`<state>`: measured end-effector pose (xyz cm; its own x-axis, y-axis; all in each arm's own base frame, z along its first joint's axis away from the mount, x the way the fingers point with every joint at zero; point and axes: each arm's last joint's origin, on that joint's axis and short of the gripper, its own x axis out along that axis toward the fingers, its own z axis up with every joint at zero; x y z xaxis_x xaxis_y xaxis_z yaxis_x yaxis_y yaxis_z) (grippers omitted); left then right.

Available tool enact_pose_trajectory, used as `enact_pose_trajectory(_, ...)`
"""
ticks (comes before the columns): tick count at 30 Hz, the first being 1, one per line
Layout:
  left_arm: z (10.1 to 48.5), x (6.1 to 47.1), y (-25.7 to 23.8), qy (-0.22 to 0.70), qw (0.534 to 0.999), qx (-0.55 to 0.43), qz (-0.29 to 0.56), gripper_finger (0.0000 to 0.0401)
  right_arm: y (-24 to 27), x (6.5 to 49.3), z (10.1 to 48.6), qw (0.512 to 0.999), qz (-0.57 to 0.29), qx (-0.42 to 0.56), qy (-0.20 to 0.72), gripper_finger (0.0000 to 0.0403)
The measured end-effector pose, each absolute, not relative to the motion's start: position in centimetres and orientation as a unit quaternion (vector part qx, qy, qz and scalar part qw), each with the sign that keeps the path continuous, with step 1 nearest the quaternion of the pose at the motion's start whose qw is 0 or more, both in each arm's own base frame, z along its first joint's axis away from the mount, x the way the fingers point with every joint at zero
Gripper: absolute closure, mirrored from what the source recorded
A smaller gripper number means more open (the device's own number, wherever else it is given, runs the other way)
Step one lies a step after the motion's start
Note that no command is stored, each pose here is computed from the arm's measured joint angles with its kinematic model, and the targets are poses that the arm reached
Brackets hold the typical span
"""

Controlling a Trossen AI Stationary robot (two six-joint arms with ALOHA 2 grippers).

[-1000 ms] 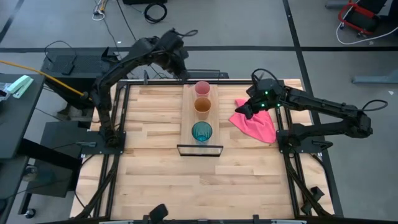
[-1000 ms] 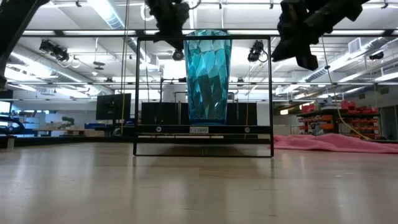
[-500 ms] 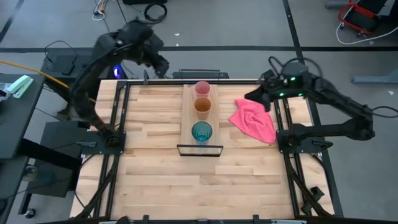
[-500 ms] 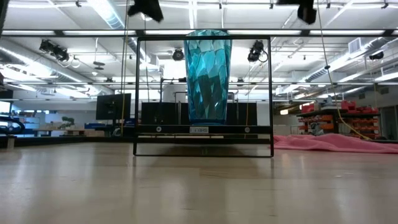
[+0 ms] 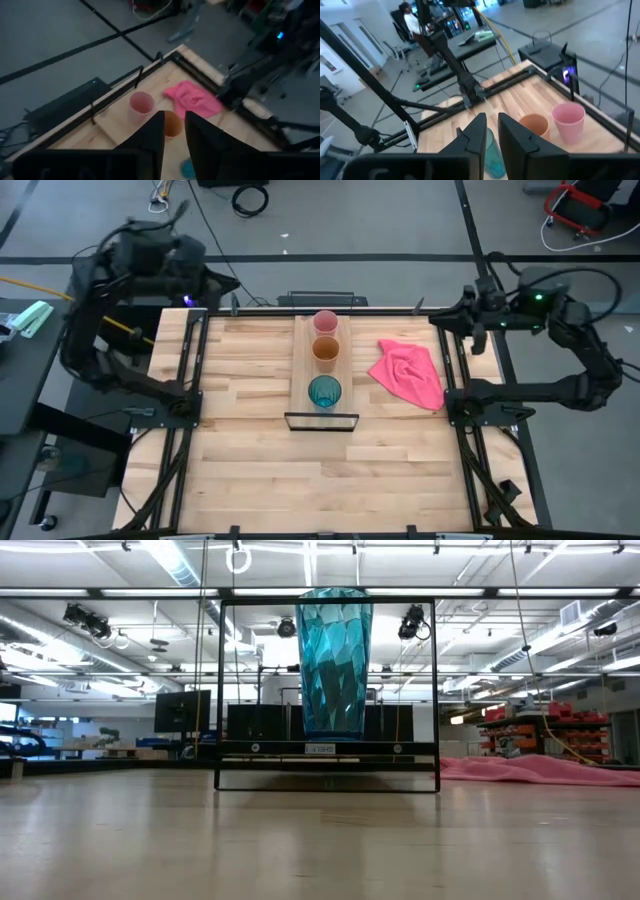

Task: Stack small to large cups/mugs on shelf
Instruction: Return to Home Position

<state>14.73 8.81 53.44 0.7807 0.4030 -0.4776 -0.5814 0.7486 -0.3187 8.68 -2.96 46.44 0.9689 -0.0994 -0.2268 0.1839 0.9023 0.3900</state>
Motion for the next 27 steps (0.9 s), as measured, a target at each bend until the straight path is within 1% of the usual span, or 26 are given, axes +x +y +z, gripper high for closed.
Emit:
enact_pose_trajectory(4,54.2,13.0,7.3,0.164,0.922,-0.24,0.257,0.0313,-2.5,7.7,46.7,0.978,-0.068,0.173,0.09,0.0349)
enact_pose_trajectory(7,55.4,11.8,6.0,0.108,0.936,-0.239,0.233,0.0312,-2.0,6.7,46.6,0.982,-0.066,0.154,0.087,0.0349)
enact_pose_trajectory(12,58.1,10.9,4.1,-0.002,0.973,-0.169,0.154,0.0317,-1.1,4.6,46.7,0.985,-0.064,0.143,0.07,0.0349)
enact_pose_trajectory(15,59.4,10.6,3.3,-0.061,0.981,-0.14,0.118,0.0321,-0.5,3.3,46.7,0.987,-0.062,0.14,0.055,0.0349)
enact_pose_trajectory(18,59.6,10.2,2.7,-0.065,0.987,-0.115,0.094,0.0319,0.1,2.0,46.7,0.987,-0.06,0.142,0.036,0.0349)
enact_pose_trajectory(24,59.3,10.3,2.3,-0.049,0.991,-0.104,0.075,0.0312,0.9,0.2,46.6,0.986,-0.058,0.158,0.013,0.0349)
enact_pose_trajectory(26,59.4,9.3,2.1,-0.059,0.989,-0.108,0.086,0.031,1.1,-0.2,46.3,0.984,-0.059,0.17,0.016,0.0349)
enact_pose_trajectory(27,59.5,8.1,1.9,-0.069,0.987,-0.115,0.091,0.031,1.2,-0.4,46.2,0.982,-0.059,0.176,0.019,0.0349)
